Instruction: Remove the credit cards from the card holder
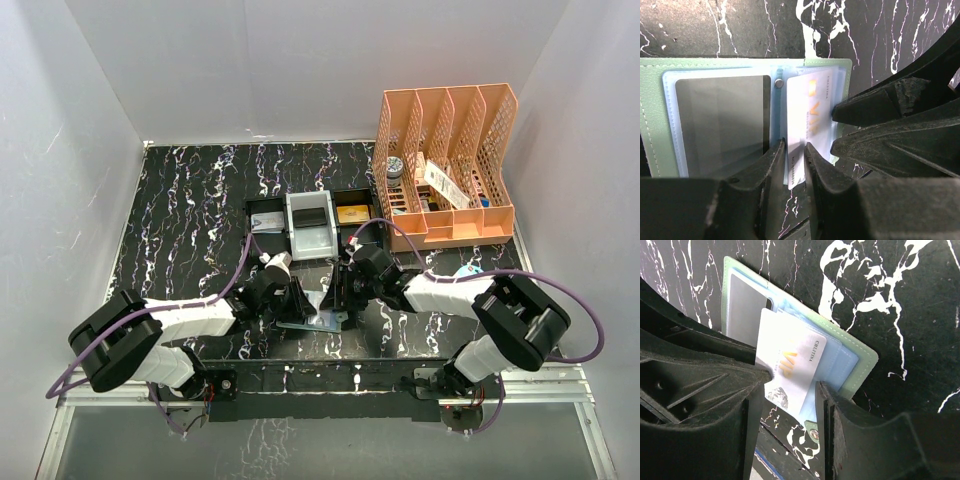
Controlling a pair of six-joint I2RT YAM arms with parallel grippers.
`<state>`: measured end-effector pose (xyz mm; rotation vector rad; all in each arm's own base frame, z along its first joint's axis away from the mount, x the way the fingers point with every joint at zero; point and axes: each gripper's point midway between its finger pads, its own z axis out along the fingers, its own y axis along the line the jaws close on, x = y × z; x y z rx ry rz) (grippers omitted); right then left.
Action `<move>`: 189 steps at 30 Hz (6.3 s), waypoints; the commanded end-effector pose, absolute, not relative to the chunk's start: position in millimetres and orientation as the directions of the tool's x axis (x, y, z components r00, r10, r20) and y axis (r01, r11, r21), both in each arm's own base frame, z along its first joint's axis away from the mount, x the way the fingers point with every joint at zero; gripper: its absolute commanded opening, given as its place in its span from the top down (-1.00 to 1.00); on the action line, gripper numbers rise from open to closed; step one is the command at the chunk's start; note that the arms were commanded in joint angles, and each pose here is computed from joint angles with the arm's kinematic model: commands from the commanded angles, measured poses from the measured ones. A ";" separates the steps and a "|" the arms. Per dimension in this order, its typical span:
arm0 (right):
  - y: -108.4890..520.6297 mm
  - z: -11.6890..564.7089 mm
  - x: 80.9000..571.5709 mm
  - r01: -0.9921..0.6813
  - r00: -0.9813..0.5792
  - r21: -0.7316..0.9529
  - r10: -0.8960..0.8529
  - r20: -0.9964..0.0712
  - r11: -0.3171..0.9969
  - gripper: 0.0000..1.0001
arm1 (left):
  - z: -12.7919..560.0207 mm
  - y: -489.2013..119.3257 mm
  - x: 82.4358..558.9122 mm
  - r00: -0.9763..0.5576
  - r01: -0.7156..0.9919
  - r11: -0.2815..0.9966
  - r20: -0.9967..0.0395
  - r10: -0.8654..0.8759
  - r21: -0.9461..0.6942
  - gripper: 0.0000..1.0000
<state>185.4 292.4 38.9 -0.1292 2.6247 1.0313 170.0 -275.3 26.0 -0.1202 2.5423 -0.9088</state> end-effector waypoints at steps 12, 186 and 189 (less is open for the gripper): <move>269.2 6.2 178.8 -0.134 -0.952 0.571 0.056 -0.302 0.810 0.14 | 43.9 -279.4 170.9 -0.882 0.077 0.722 -0.385 -0.273 -0.688 0.78; 291.8 247.6 266.8 -0.610 -0.457 0.388 0.093 -0.884 0.691 1.00 | 177.8 -125.0 223.5 -0.707 0.115 0.953 -0.697 -0.119 -0.279 -0.97; 297.5 263.5 276.3 -0.646 -0.386 0.315 0.059 -0.921 0.695 1.00 | 174.3 -106.8 243.2 -0.707 0.041 0.971 -0.693 -0.139 -0.236 -0.97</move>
